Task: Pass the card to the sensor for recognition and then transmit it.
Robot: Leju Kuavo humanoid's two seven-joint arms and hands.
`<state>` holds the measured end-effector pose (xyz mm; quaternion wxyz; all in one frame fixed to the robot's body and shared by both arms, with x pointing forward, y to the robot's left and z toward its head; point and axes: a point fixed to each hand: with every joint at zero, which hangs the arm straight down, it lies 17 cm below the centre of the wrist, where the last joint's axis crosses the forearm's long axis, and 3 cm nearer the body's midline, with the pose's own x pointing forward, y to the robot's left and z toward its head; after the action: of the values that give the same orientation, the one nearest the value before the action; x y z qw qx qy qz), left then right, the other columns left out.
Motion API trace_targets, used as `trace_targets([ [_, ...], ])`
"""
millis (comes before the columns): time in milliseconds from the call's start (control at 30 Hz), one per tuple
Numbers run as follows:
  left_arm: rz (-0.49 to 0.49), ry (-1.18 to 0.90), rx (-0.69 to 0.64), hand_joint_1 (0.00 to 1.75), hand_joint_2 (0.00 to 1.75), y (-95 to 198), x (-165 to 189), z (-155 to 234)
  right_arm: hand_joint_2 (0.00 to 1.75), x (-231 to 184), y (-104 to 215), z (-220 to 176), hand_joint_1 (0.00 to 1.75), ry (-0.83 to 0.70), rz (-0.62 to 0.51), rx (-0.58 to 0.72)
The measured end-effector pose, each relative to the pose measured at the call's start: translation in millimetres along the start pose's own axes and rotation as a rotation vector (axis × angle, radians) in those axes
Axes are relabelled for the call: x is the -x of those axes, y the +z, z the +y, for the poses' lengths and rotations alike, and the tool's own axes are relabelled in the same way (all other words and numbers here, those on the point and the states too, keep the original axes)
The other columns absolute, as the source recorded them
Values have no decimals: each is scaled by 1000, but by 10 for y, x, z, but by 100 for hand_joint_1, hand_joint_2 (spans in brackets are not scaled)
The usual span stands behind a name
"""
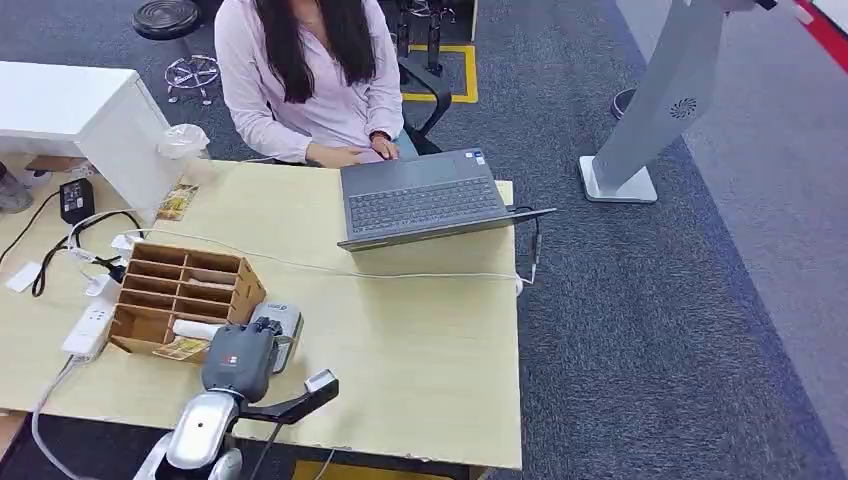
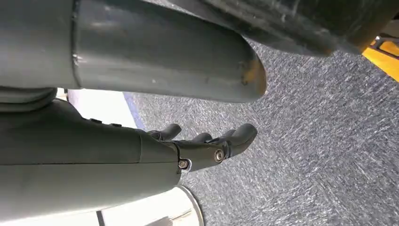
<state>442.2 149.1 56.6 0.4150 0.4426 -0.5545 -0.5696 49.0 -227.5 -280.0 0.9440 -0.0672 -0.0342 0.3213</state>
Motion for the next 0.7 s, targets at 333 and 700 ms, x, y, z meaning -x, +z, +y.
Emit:
trace_targets([
  [333,5,1,5,175,175,-1,23,-18,0,0,0,1,0,0,0,0],
  [700,9,1,9,175,175,-8,42,-31,0,-1,1,7,0,9,-2,-3],
])
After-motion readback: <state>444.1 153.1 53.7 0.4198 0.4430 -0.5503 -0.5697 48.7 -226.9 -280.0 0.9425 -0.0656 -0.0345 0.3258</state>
